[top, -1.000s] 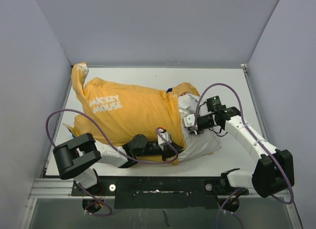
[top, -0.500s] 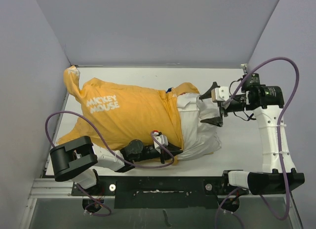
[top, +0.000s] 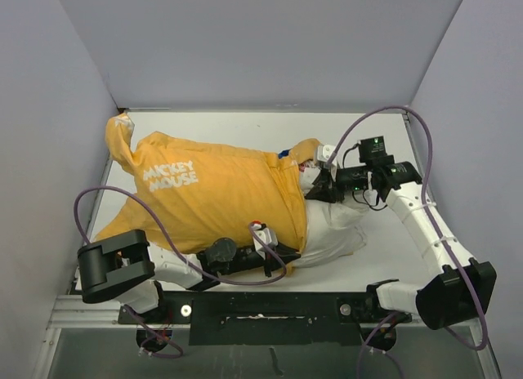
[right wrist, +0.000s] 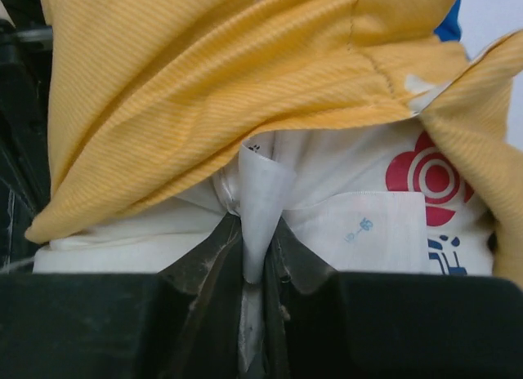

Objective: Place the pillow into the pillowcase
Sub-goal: Stuff the pillow into the pillowcase.

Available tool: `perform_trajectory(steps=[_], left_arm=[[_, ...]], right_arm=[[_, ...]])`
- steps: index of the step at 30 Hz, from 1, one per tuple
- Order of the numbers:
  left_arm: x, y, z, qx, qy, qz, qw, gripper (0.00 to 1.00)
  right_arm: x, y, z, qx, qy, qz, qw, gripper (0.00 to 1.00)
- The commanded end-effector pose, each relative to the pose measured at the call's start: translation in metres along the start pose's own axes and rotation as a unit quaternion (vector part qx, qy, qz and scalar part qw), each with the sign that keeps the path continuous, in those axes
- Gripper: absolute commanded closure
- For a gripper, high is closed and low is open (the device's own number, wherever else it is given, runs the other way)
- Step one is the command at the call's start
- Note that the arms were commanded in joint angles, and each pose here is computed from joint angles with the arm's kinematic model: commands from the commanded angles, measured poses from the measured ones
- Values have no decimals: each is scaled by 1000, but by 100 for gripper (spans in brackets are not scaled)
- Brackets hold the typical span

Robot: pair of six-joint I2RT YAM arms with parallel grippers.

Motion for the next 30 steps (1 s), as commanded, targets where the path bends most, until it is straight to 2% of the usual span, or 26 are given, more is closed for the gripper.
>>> perform_trajectory(steps=[1, 2, 4, 5, 7, 10, 16, 19, 24, 27, 30], left_arm=[[0, -20, 3, 28, -36, -59, 997, 100], [-2, -22, -12, 15, -47, -78, 996, 99], [-9, -26, -42, 19, -70, -119, 990, 85], [-11, -34, -50, 46, -78, -144, 985, 79], [-19, -45, -84, 36, -89, -163, 982, 69], [-26, -60, -120, 20, -116, -190, 975, 59], [-30, -48, -167, 45, -121, -244, 961, 55], [-20, -28, -183, 75, -80, -297, 948, 51], [9, -1, -209, 81, 15, -414, 907, 41], [26, 6, -219, 75, 42, -453, 887, 43], [38, 13, -221, 76, 36, -452, 888, 45]], right_arm=[[25, 6, 28, 16, -3, -3, 1000, 95], [34, 11, 33, 12, -3, -16, 1000, 97], [51, 25, 41, 0, -2, -49, 999, 99], [57, 30, 44, -7, 8, -61, 998, 99], [59, 38, 48, -19, 21, -78, 997, 100], [58, 42, 46, -28, 42, -93, 994, 100], [60, 47, 46, -49, 70, -104, 991, 100], [60, 47, 45, -59, 83, -108, 989, 100], [57, 42, 46, -75, 102, -103, 987, 99], [56, 39, 45, -82, 104, -100, 986, 99], [56, 39, 45, -83, 105, -99, 986, 99]])
Point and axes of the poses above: each gripper's point midway between its finger pads, its own y axis out along the fingers, its own x axis along the line the jaws close on, z = x × y, the point moved 6 cm from there along -y, back along the fingers, and after that the axes turned 4 degrees about -y, right-handed, at the moved point
